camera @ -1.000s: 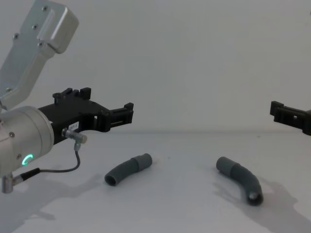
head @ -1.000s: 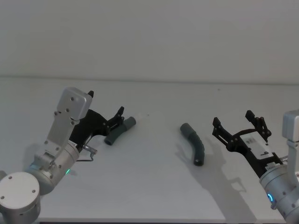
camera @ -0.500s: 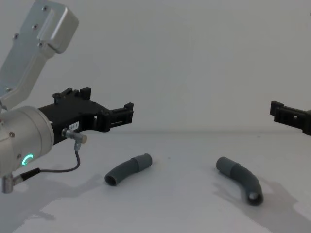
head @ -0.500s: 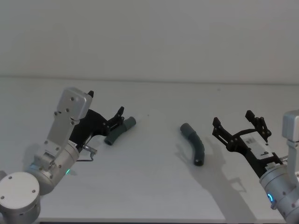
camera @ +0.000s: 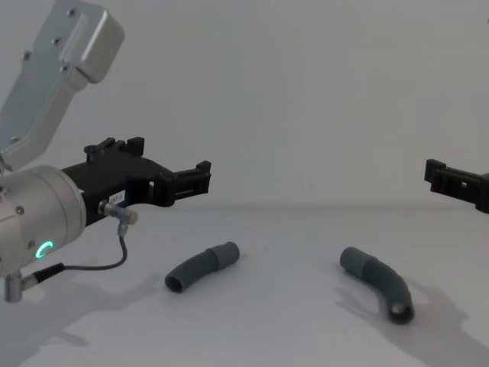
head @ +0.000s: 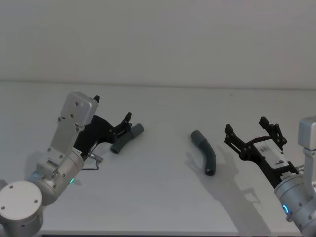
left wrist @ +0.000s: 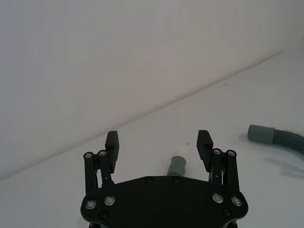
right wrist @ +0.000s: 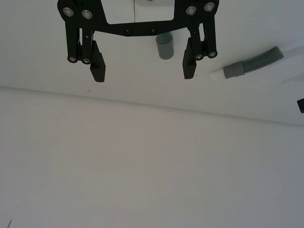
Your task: Use both hands to pick up one end of the pipe from the table, align the ends, and insert them.
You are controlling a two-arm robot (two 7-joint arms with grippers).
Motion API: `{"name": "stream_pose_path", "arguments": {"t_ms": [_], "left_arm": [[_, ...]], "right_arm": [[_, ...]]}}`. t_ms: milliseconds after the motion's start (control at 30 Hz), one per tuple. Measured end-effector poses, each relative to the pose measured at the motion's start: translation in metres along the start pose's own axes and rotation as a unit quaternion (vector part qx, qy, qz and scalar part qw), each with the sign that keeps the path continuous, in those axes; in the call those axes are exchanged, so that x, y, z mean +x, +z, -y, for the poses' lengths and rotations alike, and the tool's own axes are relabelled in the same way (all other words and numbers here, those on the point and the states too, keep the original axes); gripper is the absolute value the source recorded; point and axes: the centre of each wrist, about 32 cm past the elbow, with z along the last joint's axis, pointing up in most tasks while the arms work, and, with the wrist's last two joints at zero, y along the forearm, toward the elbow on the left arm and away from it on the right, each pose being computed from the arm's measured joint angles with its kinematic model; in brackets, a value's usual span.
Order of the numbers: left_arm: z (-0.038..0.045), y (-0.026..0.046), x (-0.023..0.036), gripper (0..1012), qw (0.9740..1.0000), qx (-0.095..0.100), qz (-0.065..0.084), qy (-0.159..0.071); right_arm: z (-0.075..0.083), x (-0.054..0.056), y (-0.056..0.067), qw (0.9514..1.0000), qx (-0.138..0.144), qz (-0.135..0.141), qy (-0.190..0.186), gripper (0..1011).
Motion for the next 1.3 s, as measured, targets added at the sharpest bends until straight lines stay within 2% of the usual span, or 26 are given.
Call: {"name": "stream_pose_path", "arguments": {"t_ms": [200,333,600,667,700,933,1133,1167,1233,1300], "left_arm": [[0.003,0.0022,0.0018,1000,1.0,0.003,0.0,-0.009],[0.0062,0.0054,0.0047,1000,0.9997,0.011,-0.005,-0.024],[0.0129,0.0138,0.0148,1000,0.9972,0.043,-0.016,-0.058],[0.0157,0.0171,0.0194,1000,0.9955,0.059,-0.022,-0.072],[0.0157,0.0171,0.0194,1000,0.9955,0.059,-0.022,-0.072],[0.0242,0.0248,0.0317,1000,0.9903,0.095,-0.032,-0.097],[0.0352,0.0321,0.0451,1000,0.9838,0.131,-0.037,-0.116],[0.0352,0.0321,0.0451,1000,0.9838,0.131,-0.037,-0.116],[0.0409,0.0349,0.0509,1000,0.9809,0.146,-0.038,-0.123],[0.0422,0.0356,0.0521,1000,0.9802,0.149,-0.038,-0.125]], "right_arm": [[0.0,0.0,0.0,1.0,0.0,0.0,0.0,1000],[0.0,0.0,0.0,1.0,0.0,0.0,0.0,1000],[0.0,0.0,0.0,1.0,0.0,0.0,0.0,1000],[0.0,0.0,0.0,1.0,0.0,0.0,0.0,1000],[0.0,0.0,0.0,1.0,0.0,0.0,0.0,1000],[0.0,0.0,0.0,1.0,0.0,0.0,0.0,1000],[0.0,0.0,0.0,1.0,0.0,0.0,0.0,1000],[0.0,0.0,0.0,1.0,0.0,0.0,0.0,1000],[0.0,0.0,0.0,1.0,0.0,0.0,0.0,1000],[0.0,0.0,0.0,1.0,0.0,0.0,0.0,1000]]}}
